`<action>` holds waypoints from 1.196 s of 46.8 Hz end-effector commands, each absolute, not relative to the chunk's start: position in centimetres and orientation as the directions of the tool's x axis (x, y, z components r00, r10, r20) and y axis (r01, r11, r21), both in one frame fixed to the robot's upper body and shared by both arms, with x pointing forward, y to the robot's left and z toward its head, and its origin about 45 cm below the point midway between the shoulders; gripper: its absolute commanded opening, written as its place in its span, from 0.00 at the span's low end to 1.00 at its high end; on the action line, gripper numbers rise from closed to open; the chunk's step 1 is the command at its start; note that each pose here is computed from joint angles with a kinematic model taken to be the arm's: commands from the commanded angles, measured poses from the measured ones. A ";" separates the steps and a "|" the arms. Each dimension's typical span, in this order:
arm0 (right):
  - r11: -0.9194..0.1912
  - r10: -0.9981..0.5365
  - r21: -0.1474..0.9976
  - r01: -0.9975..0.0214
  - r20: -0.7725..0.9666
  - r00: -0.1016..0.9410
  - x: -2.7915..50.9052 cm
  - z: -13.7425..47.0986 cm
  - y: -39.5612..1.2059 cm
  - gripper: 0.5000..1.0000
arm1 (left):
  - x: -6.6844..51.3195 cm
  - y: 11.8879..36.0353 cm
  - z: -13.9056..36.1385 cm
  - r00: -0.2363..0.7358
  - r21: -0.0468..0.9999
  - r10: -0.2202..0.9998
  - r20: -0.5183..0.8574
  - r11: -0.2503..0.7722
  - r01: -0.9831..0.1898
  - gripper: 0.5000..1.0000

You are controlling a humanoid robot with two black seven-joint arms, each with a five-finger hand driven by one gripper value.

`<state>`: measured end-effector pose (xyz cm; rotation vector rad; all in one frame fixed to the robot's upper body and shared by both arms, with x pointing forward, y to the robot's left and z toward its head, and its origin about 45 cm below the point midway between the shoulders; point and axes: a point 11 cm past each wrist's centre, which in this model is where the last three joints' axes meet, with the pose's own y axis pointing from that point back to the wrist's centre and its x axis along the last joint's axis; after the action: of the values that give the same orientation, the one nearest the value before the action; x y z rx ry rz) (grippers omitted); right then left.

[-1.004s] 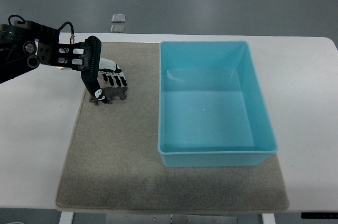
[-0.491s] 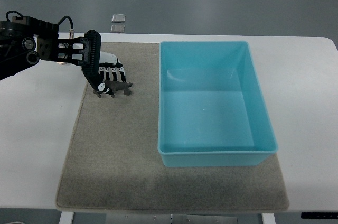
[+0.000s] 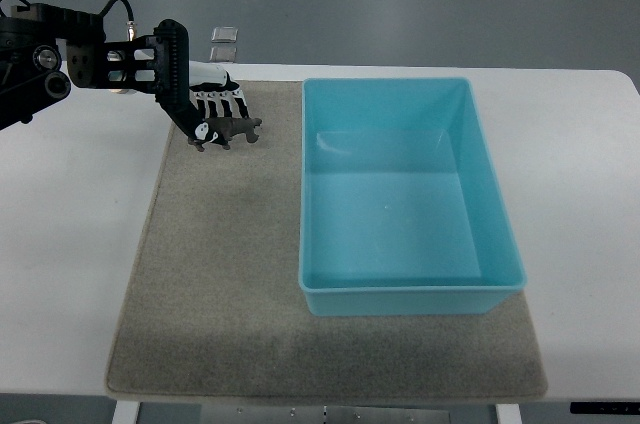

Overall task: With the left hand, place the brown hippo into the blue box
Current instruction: 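Lift the hippo with the left hand and carry it over the blue box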

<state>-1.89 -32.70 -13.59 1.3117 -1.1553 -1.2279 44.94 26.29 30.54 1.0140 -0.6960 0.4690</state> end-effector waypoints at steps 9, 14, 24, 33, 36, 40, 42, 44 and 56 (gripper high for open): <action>-0.087 -0.995 0.996 -0.024 -0.086 0.043 -1.9 -13.6 -32.7 0.87 | 45.8 25.6 33.2 0.641 0.526 0.087 0.763 0.493 -0.693 0.01; -0.087 -0.995 0.996 -0.024 -0.086 0.043 -1.9 -13.6 -32.7 0.87 | 46.2 25.1 34.4 0.602 0.479 0.104 0.791 0.506 -0.717 0.01; -0.087 -0.995 0.996 -0.024 -0.086 0.043 -1.9 -13.6 -32.7 0.87 | 46.2 22.5 35.4 0.582 0.424 0.124 0.804 0.568 -0.706 0.01; -0.087 -0.995 0.996 -0.024 -0.086 0.043 -1.9 -13.6 -32.7 0.87 | 45.6 19.2 35.7 0.590 0.391 0.121 0.798 0.643 -0.659 0.01; -0.087 -0.995 0.996 -0.026 -0.086 0.044 -1.8 -13.6 -32.7 0.87 | 45.5 18.4 35.7 0.593 0.385 0.119 0.796 0.658 -0.647 0.01; -0.087 -0.995 0.996 -0.026 -0.086 0.044 -1.8 -13.6 -32.7 0.87 | 45.2 17.1 35.7 0.600 0.372 0.117 0.792 0.687 -0.625 0.01; -0.087 -0.995 0.996 -0.024 -0.086 0.043 -1.9 -13.6 -32.7 0.87 | 45.0 16.5 35.6 0.603 0.366 0.114 0.790 0.701 -0.612 0.02; -0.087 -0.995 0.996 -0.024 -0.086 0.043 -1.9 -13.6 -32.7 0.87 | 44.9 15.9 35.6 0.606 0.360 0.112 0.788 0.714 -0.601 0.02; -0.087 -0.995 0.996 -0.024 -0.086 0.043 -1.9 -13.6 -32.7 0.87 | 44.1 12.9 34.7 0.632 0.346 0.105 0.767 0.762 -0.547 0.09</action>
<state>-1.89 -32.70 -13.59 1.3119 -1.1553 -1.2281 44.32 13.54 35.15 0.6130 -0.8149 0.4146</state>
